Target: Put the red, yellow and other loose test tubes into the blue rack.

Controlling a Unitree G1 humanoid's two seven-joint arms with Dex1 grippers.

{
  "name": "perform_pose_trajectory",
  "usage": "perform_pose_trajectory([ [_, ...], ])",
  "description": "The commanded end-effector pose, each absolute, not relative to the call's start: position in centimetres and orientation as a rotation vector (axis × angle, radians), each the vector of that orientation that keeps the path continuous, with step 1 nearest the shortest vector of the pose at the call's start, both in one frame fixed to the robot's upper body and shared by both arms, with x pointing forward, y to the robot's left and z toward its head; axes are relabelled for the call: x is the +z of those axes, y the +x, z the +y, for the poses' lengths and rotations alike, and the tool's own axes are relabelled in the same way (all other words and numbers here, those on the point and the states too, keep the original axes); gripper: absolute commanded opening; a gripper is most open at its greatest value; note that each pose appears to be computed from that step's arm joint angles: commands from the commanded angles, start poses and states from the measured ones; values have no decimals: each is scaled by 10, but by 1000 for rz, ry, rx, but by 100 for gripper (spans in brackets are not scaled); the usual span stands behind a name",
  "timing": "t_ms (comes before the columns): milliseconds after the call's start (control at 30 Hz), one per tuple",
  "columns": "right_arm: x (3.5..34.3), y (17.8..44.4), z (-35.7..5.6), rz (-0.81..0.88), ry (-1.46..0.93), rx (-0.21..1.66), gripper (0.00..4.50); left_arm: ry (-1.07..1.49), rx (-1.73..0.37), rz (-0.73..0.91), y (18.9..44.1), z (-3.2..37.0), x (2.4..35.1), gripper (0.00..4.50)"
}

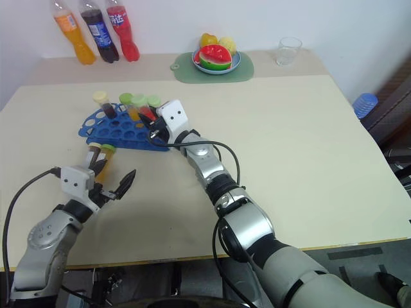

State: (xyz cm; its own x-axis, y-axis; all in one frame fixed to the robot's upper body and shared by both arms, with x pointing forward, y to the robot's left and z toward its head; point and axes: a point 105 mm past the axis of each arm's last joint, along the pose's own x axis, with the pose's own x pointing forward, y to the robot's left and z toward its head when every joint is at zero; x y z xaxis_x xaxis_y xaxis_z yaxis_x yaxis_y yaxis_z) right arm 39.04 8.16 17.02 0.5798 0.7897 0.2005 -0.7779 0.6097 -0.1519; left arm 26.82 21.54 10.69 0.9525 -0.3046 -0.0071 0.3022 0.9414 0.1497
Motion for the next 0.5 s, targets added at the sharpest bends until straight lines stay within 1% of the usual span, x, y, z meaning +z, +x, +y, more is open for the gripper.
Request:
perform_pose_trajectory([
  [33, 173, 352, 141, -229, 31, 1081, 74, 161, -315, -59, 267, 214, 118, 450],
  [233, 170, 347, 146, -223, 23, 1105, 74, 159, -312, -58, 267, 213, 117, 450],
  [400, 169, 360, 138, -240, -30, 988, 74, 159, -311, -59, 267, 213, 116, 450],
  [500, 166, 362, 134, -225, -11, 991, 74, 159, -309, -62, 267, 213, 117, 450],
])
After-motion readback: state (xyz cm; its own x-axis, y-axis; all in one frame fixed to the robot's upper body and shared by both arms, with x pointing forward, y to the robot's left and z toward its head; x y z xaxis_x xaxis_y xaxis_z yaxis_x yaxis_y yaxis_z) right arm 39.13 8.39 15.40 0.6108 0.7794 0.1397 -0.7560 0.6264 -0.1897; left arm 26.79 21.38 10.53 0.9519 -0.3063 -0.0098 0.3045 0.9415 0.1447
